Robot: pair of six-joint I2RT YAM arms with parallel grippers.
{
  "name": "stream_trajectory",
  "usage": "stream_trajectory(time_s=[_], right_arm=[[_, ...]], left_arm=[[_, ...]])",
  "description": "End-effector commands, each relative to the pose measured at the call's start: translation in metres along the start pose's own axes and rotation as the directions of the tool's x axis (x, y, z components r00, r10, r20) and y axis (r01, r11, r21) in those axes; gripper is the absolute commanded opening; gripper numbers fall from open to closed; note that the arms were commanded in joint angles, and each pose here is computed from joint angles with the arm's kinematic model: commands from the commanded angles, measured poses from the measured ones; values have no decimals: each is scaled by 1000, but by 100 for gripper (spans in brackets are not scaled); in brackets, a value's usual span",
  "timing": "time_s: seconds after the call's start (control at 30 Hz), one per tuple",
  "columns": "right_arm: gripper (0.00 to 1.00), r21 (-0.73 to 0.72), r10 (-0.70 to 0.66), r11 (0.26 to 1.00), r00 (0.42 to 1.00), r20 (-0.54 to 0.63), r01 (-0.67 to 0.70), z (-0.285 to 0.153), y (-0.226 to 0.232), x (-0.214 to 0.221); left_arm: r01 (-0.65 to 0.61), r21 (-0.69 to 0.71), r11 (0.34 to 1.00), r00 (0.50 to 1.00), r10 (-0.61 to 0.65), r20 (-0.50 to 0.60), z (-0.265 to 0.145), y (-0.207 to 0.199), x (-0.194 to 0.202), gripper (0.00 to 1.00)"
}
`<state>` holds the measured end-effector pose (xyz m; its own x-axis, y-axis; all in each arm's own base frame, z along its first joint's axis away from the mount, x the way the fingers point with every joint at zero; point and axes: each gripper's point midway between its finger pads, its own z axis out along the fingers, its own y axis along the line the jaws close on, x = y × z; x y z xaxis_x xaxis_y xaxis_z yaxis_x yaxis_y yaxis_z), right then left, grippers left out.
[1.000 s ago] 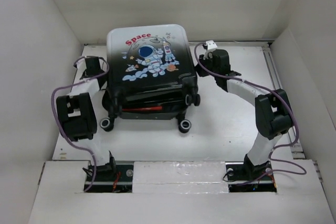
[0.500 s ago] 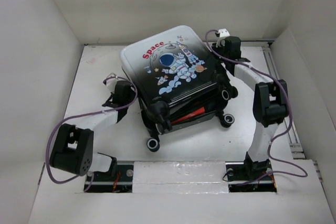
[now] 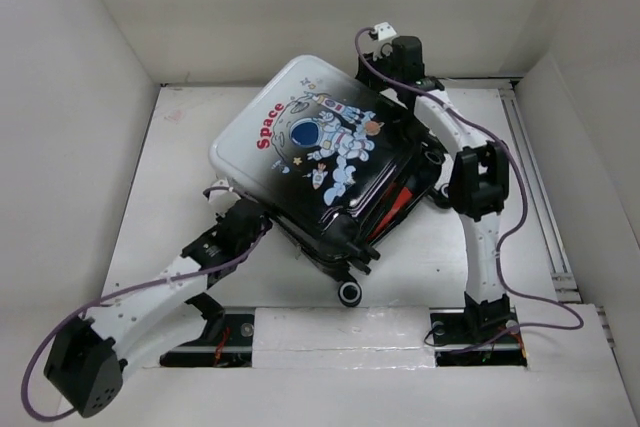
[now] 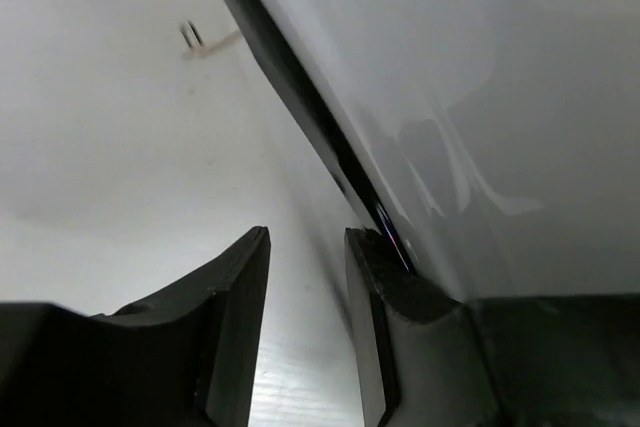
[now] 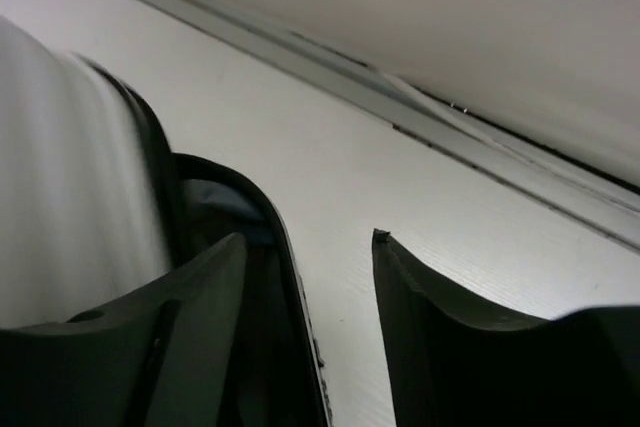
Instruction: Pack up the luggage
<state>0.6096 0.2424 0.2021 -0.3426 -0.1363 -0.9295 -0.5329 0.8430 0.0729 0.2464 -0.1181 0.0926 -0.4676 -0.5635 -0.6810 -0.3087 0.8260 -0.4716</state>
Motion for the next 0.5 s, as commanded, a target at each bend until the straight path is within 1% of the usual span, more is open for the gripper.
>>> stream_trajectory(time_s=[0.0, 0.03, 0.07, 0.1, 0.13, 0.17, 0.2, 0.23, 0.27, 0.3, 0.37, 0.4, 0.43, 0.47], right_arm=[[62, -202, 33, 979, 984, 172, 3, -70, 77, -109], [65, -166, 34, 986, 979, 203, 1, -84, 55, -123], [69, -147, 38, 989, 979, 201, -8, -93, 45, -123], [75, -119, 29, 993, 969, 244, 0, -119, 38, -142], [77, -100, 30, 995, 967, 252, -4, -132, 29, -145], [82, -54, 43, 998, 971, 234, -31, -140, 6, -133], [92, -25, 45, 999, 970, 238, -40, -151, -4, -133], [92, -7, 48, 999, 962, 269, -47, -176, -7, -145], [92, 38, 51, 997, 961, 273, -64, -189, -24, -142], [81, 67, 54, 995, 960, 274, -75, -213, -23, -136], [63, 121, 57, 988, 954, 293, -96, -239, -24, -125], [50, 181, 94, 973, 964, 248, -141, -238, -32, -83], [23, 203, 93, 968, 964, 250, -146, -251, -29, -71], [14, 219, 87, 962, 946, 313, -161, -290, -15, -79]], left_arm=[[102, 223, 969, 978, -139, 158, -24, -58, -57, 34], [120, 252, 960, 969, -168, 180, -31, -64, -68, 34], [109, 256, 960, 969, -159, 187, -33, -67, -71, 34], [90, 265, 960, 969, -146, 200, -38, -70, -77, 34], [75, 263, 962, 969, -132, 207, -40, -69, -77, 34], [67, 258, 964, 966, -128, 225, -41, -69, -82, 34], [50, 260, 964, 966, -113, 234, -44, -68, -84, 32], [56, 259, 964, 961, -123, 247, -46, -67, -88, 32], [65, 267, 961, 956, -137, 260, -51, -65, -92, 32], [64, 266, 962, 956, -136, 260, -53, -62, -91, 32], [83, 308, 948, 940, -177, 291, -67, -63, -104, 31], [88, 310, 947, 928, -191, 320, -72, -60, -112, 31], [86, 324, 942, 917, -202, 345, -77, -59, -118, 31], [93, 346, 934, 900, -228, 372, -85, -59, -128, 31]])
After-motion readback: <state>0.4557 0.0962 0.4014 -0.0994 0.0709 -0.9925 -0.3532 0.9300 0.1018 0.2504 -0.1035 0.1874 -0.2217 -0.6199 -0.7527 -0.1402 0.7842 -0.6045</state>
